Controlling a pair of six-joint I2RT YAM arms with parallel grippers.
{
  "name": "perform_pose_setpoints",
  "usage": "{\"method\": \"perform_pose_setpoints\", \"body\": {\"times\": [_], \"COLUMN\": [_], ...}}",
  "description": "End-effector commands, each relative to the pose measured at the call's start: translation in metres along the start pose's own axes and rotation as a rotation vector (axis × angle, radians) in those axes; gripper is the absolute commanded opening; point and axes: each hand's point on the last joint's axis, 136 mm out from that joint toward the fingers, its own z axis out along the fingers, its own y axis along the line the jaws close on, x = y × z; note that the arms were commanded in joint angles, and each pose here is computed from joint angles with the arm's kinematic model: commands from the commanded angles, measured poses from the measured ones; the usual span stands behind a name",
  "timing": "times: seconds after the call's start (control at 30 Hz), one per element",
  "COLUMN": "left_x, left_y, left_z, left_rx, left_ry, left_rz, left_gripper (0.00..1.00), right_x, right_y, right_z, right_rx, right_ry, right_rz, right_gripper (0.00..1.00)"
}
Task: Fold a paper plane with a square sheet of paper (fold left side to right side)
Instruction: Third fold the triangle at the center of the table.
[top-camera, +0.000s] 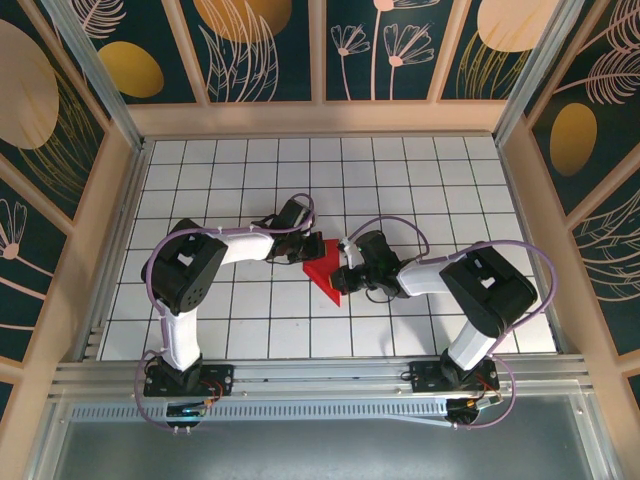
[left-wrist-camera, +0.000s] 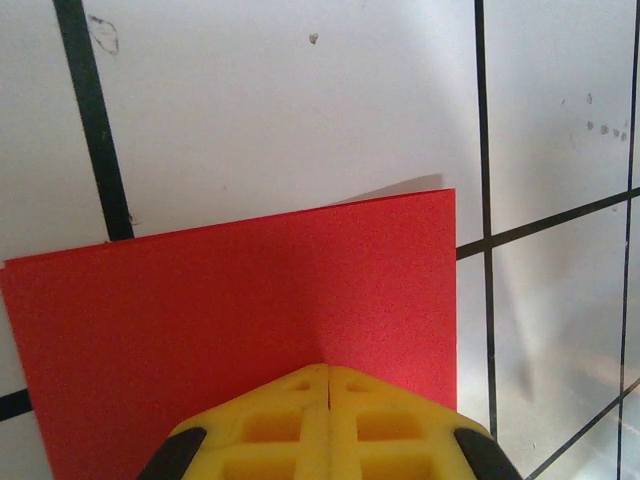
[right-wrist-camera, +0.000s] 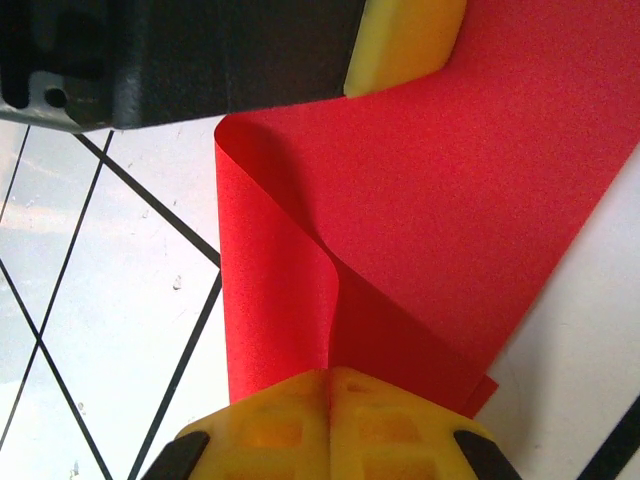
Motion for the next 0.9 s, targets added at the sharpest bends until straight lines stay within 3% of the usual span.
{"method": "perform_pose_setpoints", "body": {"times": [0.0,0.87], "left_x": [0.007,0.016], "left_y": [0.011,0.024], "left_z": [0.004,0.015], "left_rx": [-0.059,-0.084], "left_ry": [0.031,0.057], "left_rz": [-0.013,-0.027], "left_gripper": [0.00,0.00], "right_x": [0.007,-0.014], "right_y": [-0.015,0.004], "right_z": [0.004,-0.006], "right_rx": [0.068,0.018], "right_ry": [0.030,-0.022], "right_rz": [0.023,-0.015], "right_gripper": [0.00,0.00]}}
